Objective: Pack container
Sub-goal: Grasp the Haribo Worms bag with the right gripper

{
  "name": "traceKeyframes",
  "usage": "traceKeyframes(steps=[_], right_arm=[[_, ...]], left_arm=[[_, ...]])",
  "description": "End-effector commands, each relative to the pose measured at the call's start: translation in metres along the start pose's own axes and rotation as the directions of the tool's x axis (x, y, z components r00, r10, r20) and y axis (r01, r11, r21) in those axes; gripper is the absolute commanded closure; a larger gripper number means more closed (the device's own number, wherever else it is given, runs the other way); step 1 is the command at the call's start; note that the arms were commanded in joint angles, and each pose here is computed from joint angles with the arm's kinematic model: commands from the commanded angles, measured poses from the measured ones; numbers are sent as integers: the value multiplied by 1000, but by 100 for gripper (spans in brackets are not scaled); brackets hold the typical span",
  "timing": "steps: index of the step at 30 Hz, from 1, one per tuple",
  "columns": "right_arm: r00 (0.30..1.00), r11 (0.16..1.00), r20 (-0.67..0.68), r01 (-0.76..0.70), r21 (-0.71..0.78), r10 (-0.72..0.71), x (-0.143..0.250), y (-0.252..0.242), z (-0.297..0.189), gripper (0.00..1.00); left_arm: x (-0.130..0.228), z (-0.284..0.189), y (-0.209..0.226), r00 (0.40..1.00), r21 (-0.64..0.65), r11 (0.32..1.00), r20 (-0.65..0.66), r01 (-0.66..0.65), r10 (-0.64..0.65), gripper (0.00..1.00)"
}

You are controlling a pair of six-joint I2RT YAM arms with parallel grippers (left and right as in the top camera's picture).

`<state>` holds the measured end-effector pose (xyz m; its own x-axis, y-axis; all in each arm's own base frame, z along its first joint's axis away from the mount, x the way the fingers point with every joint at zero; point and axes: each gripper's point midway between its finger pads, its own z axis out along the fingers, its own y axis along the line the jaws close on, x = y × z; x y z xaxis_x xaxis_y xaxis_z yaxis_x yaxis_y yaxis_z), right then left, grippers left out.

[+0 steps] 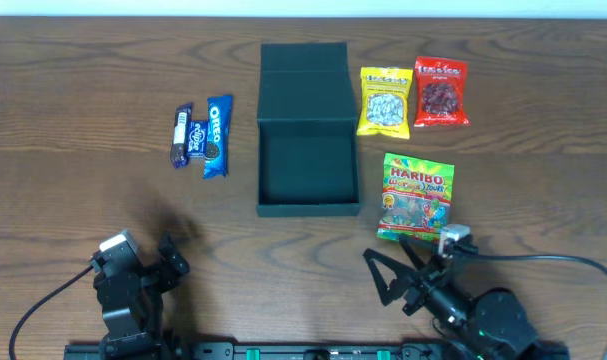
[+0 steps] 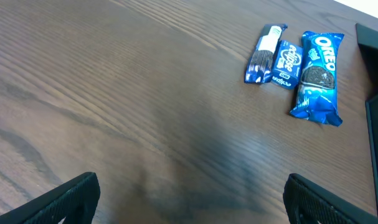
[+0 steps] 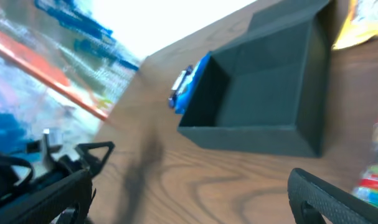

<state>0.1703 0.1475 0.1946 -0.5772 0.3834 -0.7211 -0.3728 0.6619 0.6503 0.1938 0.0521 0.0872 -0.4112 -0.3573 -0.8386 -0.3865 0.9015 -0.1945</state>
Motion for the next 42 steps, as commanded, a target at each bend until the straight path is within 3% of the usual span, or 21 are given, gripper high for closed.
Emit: traceKeyframes(steps=[1,8,13,18,20,24,30,36,39,40,42], right_arm=[[994,983,18,101,153,-105,-22,-12,-2,1],[949,842,-200,310,442,-245,-34,-50,26,1],[937,719,-323,315,620,-132,-34,-107,54,1],[937,715,-348,225,662,27,-26,-149,73,1],[933,672,-349,205,712,85,-25,-177,70,2],[898,651,-435,290,701,69,-15,-198,73,7],[853,657,-504,303,690,137,17,-219,86,14],[819,641,-543,319,698,184,38,-234,88,35],[803,637,-560,325,699,205,47,-239,87,59],[800,641,-562,322,697,208,48,-239,88,76],[800,652,-563,314,690,210,49,-237,89,91]], left_arm=[[2,1,2,1000,-10,1000,1,-5,5,5],[2,1,2,1000,-10,1000,1,-5,5,5],[2,1,2,1000,-10,1000,1,-5,5,5],[2,1,2,1000,-10,1000,1,-5,5,5],[2,1,2,1000,-10,1000,1,-5,5,5],[2,1,2,1000,-10,1000,1,-5,5,5],[2,1,2,1000,-10,1000,1,-5,5,5],[2,1,2,1000,-10,1000,1,-5,5,5],[2,1,2,1000,-10,1000,1,-5,5,5],[2,1,2,1000,-10,1000,1,-5,5,5],[2,1,2,1000,-10,1000,1,-5,5,5]])
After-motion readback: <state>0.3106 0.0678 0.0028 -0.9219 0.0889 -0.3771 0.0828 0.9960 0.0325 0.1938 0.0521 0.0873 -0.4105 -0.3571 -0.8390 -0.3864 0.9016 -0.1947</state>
